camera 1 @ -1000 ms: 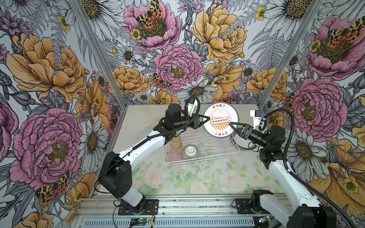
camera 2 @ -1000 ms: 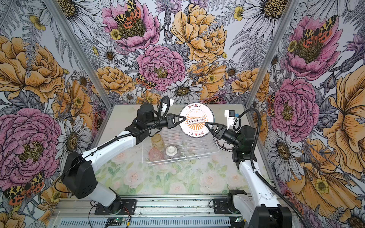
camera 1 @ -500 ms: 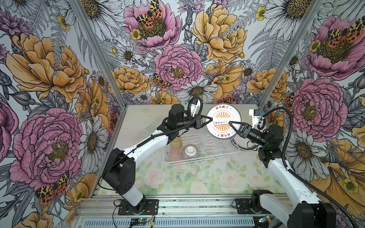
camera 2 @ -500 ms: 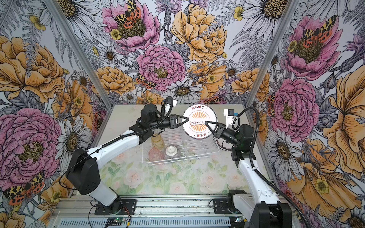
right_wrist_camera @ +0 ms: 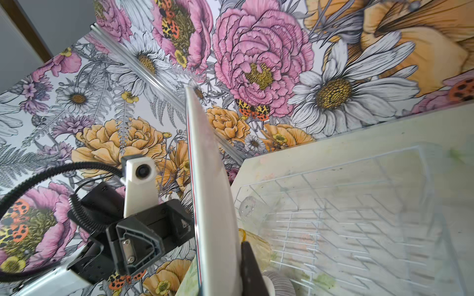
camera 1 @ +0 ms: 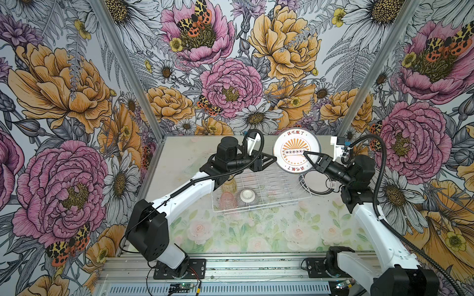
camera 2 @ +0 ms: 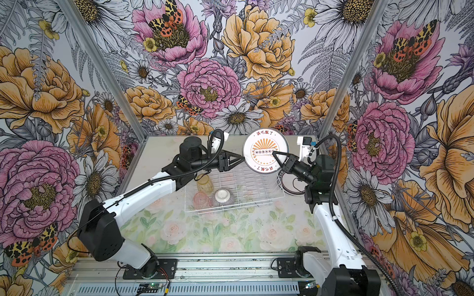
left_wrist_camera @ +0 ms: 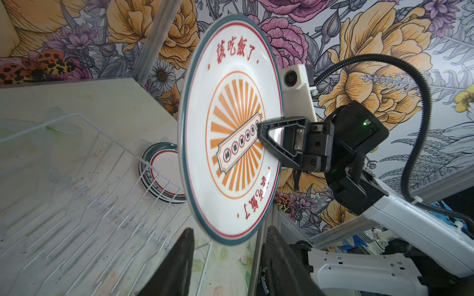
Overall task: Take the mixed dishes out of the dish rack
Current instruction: 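Hold the plate up while the right gripper closes on its rim, then open the left gripper while the right gripper pulls the plate away, then lower the orange-sunburst plate onto the plate stack with the right gripper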
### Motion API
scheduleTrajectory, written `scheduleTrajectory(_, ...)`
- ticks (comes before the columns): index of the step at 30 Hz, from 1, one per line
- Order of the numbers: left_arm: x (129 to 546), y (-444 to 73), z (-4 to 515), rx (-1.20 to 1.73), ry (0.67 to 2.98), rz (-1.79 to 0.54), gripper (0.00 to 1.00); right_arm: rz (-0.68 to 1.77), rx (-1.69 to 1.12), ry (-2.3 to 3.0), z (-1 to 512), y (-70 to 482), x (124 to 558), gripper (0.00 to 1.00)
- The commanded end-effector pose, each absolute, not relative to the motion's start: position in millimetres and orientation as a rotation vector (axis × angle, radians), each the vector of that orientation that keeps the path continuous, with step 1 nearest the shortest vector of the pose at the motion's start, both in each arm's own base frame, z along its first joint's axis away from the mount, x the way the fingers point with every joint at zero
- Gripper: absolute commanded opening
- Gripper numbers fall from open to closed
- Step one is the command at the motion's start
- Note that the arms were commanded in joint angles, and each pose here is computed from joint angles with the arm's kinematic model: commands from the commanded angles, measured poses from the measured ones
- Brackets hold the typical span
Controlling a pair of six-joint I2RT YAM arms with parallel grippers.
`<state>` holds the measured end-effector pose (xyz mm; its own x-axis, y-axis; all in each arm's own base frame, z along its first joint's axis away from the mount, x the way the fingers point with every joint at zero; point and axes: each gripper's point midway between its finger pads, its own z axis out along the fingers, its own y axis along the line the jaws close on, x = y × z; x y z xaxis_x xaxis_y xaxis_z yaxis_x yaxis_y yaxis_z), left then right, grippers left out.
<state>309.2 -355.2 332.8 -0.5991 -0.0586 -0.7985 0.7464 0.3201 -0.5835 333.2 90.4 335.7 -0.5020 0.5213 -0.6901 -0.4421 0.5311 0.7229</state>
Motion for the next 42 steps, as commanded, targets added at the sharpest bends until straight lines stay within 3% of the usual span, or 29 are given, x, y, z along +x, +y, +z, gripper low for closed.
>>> scheduleTrajectory(1,318.4,-314.5,303.1,0.537,1.952,-1.092,0.47,0.999,0.170,1.728,347.7,49.6,339.4,0.00)
scheduleTrajectory(9,319.1,-191.5,261.7,0.283,2.161,-0.485,0.49,0.763,0.574,1.792,280.1,-61.1,345.1,0.00)
scheduleTrajectory(18,315.4,-104.5,228.8,0.038,2.235,-0.335,0.49,0.703,0.824,1.949,176.2,-101.9,345.5,0.00)
scheduleTrajectory(24,317.1,-101.4,213.8,0.012,2.251,-0.383,0.49,0.752,0.851,2.027,142.5,-98.0,348.2,0.00)
scheduleTrajectory(42,322.8,-106.0,211.9,0.016,2.244,-0.424,0.49,0.826,0.880,2.120,107.0,-87.2,356.6,0.00)
